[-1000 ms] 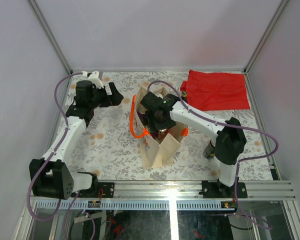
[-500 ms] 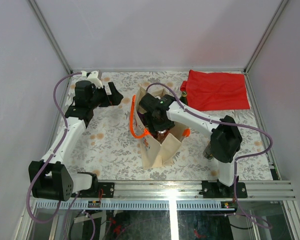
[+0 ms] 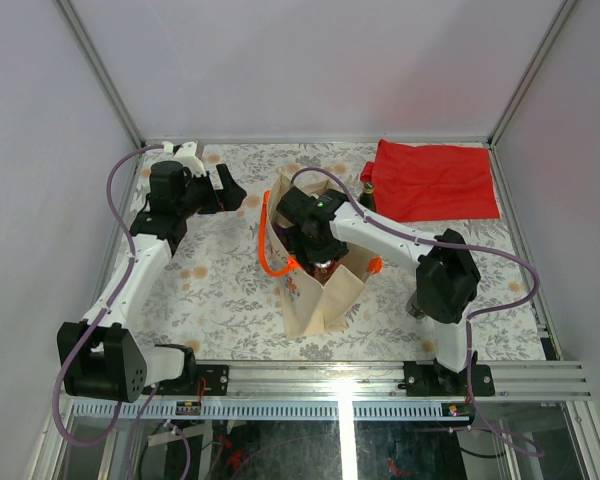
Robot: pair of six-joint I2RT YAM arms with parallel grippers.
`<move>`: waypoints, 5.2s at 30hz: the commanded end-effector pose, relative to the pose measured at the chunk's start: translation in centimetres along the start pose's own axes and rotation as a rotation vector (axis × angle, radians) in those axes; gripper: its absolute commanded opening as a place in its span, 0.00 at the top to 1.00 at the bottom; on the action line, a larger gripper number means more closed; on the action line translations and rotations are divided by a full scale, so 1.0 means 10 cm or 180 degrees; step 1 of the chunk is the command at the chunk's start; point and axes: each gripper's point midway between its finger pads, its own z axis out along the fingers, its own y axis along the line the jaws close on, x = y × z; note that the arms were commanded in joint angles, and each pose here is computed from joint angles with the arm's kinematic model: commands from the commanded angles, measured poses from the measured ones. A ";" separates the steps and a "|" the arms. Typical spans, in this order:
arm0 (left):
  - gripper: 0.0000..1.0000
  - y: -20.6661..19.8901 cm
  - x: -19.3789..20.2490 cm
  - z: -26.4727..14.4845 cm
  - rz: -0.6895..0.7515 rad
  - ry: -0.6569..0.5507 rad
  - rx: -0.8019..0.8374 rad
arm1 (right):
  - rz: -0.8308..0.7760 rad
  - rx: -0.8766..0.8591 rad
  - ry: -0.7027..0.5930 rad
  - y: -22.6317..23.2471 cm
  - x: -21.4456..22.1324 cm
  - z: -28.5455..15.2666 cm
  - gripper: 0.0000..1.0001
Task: Place the beverage into the canvas bag
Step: Place the drink in the canvas bag, then adjust the canvas bag at the center of the board.
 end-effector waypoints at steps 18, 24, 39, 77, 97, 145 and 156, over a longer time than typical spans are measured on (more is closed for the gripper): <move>0.00 -0.02 -0.09 -0.01 0.0017 -0.0103 0.0035 | 0.0130 -0.0086 -0.0685 -0.07 -0.52 -0.79 0.29; 0.00 0.01 -0.11 0.02 0.0003 -0.0120 0.0002 | 0.0154 -0.0090 -0.0843 -0.10 -0.63 -0.99 0.28; 0.00 0.04 -0.11 0.08 0.0008 -0.0085 -0.0028 | 0.0007 -0.0180 -0.0470 0.01 -0.31 -0.46 0.32; 0.00 -0.01 -0.12 0.02 0.0023 -0.0088 0.0022 | -0.0072 -0.0432 -0.0729 0.17 -0.51 -0.51 0.13; 0.00 -0.03 -0.17 0.00 0.0119 -0.0113 0.0056 | 0.0164 -0.0309 -0.1515 -0.08 -0.92 -1.28 0.10; 0.03 -0.99 -0.12 -0.77 0.0319 0.0507 0.1019 | 0.0671 0.0066 -0.1078 -1.27 -0.48 -1.27 0.15; 0.07 -1.22 0.32 -0.78 0.0105 0.1135 0.1269 | 0.0636 -0.0028 -0.0928 -1.23 -0.41 -0.96 0.15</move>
